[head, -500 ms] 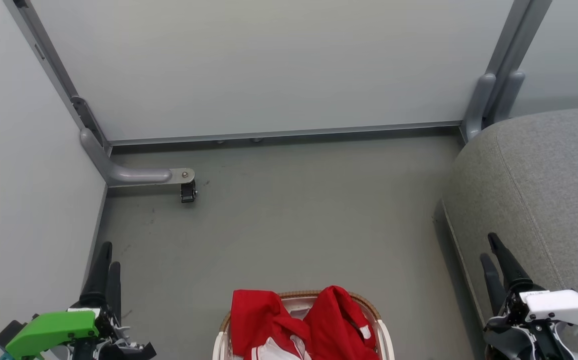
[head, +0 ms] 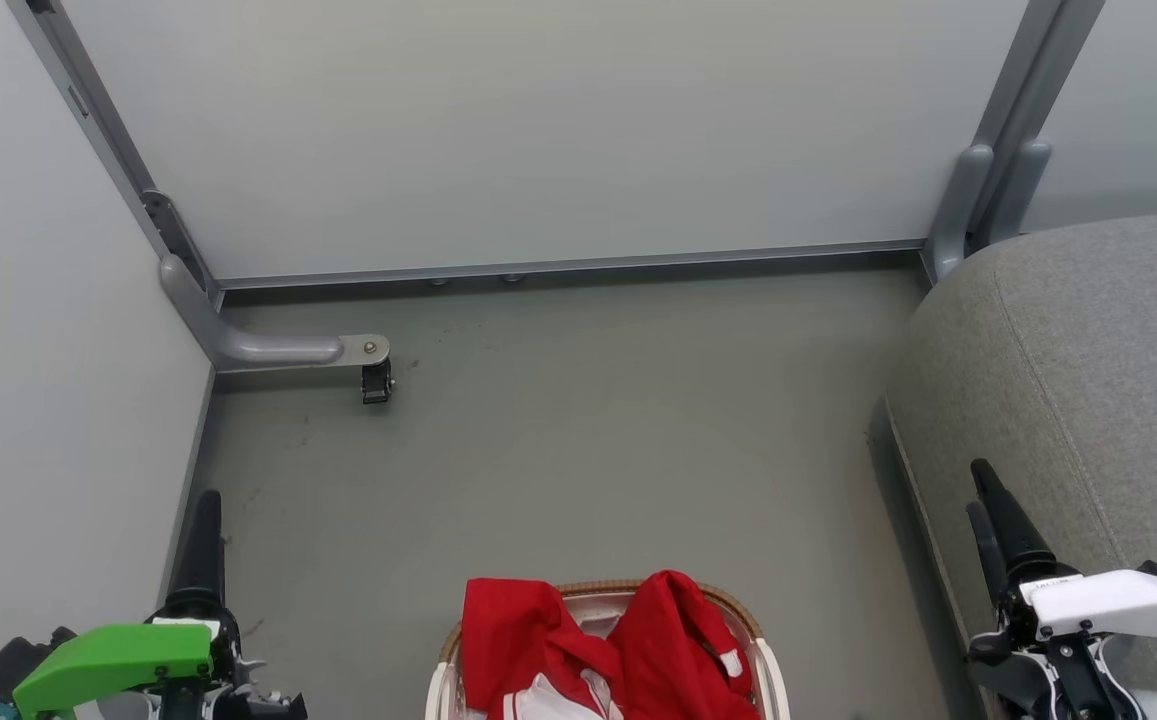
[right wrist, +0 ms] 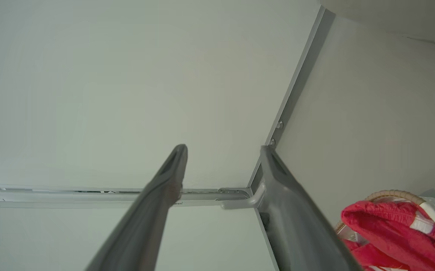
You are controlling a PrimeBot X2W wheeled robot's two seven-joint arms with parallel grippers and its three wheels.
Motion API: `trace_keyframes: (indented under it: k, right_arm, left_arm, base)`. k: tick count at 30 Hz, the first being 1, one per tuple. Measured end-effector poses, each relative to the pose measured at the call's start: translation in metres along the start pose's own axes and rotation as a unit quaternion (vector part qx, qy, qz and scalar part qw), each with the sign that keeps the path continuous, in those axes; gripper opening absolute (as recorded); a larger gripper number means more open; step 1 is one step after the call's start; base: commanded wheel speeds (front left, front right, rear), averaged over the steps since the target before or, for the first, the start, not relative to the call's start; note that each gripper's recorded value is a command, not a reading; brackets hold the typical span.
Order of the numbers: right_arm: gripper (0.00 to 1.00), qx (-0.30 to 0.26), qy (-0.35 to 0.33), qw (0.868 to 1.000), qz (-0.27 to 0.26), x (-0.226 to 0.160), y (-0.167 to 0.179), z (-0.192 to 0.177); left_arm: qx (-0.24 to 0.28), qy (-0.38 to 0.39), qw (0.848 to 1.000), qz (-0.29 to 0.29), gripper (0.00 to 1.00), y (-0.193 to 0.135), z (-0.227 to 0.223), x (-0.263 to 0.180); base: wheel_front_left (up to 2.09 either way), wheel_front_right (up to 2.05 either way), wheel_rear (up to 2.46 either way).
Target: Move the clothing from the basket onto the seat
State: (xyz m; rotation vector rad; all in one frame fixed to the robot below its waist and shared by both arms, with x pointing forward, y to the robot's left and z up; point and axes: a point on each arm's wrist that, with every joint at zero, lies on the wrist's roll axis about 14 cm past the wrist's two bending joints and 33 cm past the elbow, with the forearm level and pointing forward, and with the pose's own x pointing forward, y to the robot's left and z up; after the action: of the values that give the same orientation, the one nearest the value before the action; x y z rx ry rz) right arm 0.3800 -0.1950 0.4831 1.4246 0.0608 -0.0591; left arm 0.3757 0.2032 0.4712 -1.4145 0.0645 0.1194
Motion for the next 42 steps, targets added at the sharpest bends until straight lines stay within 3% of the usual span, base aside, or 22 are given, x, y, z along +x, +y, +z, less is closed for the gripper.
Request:
trace_keyframes:
  k: [11,16,26,42]
  right_arm:
    - [1.00,-0.119,-0.006,0.993,-0.001,0.001,0.001,0.003]
    - [1.00,-0.193,-0.006,0.981,-0.001,0.001,0.000,0.003]
    - [1.00,-0.290,-0.008,0.957,0.004,0.001,0.002,0.003]
    - [1.00,-0.409,0.009,0.912,0.028,0.001,0.007,-0.013]
  left_arm:
    - [0.125,0.002,0.992,0.002,1.00,0.001,-0.001,0.001]
    - [0.192,0.000,0.981,0.003,1.00,0.002,0.000,0.000]
    - [0.291,0.000,0.957,0.000,1.00,0.003,-0.002,-0.001]
    - [0.416,0.019,0.909,-0.017,1.00,0.002,-0.015,-0.005]
  base:
    - [0.00,0.00,0.00]
    - [0.00,0.00,0.00]
    - [0.00,0.00,0.00]
    - [0.00,0.00,0.00]
